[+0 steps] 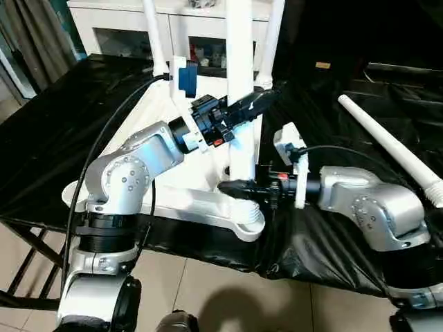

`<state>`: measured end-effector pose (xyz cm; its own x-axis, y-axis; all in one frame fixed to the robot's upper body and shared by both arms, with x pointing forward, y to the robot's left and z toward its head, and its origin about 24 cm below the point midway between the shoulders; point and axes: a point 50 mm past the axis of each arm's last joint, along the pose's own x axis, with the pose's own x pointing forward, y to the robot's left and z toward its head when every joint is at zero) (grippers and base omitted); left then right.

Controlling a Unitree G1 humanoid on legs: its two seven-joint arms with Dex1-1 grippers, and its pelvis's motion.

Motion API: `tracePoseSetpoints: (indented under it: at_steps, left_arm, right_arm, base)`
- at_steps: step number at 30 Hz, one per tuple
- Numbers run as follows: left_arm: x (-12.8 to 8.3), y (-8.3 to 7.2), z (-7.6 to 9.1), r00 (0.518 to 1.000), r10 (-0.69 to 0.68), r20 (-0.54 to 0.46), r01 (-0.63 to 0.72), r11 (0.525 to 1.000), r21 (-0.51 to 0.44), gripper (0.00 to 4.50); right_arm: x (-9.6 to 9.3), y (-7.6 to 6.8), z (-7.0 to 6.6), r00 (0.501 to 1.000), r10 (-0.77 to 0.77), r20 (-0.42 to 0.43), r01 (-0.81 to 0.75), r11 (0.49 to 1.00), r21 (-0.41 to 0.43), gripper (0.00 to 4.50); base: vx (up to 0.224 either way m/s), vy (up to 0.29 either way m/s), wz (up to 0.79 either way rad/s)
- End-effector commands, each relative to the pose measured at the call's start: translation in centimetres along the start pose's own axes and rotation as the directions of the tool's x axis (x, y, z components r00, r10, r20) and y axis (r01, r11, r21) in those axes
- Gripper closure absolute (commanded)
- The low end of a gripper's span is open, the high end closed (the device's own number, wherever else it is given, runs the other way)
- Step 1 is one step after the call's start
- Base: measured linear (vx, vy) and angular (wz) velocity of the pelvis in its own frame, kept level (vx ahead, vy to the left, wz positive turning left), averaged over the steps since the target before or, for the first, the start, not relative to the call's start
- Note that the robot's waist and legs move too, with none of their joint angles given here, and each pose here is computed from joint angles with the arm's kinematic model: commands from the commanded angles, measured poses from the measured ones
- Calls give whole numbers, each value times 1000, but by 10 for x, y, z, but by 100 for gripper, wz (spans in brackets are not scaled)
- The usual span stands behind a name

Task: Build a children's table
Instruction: Pick table leg

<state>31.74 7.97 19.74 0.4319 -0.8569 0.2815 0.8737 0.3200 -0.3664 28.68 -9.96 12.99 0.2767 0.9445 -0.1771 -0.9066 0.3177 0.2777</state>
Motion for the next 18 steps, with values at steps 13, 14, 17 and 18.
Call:
tracePoseSetpoints:
  at_steps: [13, 14, 17, 18]
  left_arm:
    - [5, 7, -5, 955, 287, 76, -293, 952, 85, 168]
    - [5, 7, -5, 954, 289, 79, -295, 952, 81, 167]
    - [5, 5, -5, 956, 280, 93, -288, 953, 95, 207]
    - [5, 4, -5, 956, 279, 93, -287, 953, 98, 207]
  right_arm:
    - [1, 5, 10, 992, -95, 81, 99, 994, -49, 259]
    - [2, 5, 10, 992, -95, 81, 99, 994, -49, 259]
    - [2, 4, 10, 992, -99, 79, 103, 993, -51, 259]
    - [2, 4, 10, 992, -101, 77, 105, 993, -54, 259]
  base:
    - [0, 0, 0]
    - [0, 0, 0]
    - [0, 0, 0]
    - [0, 0, 0]
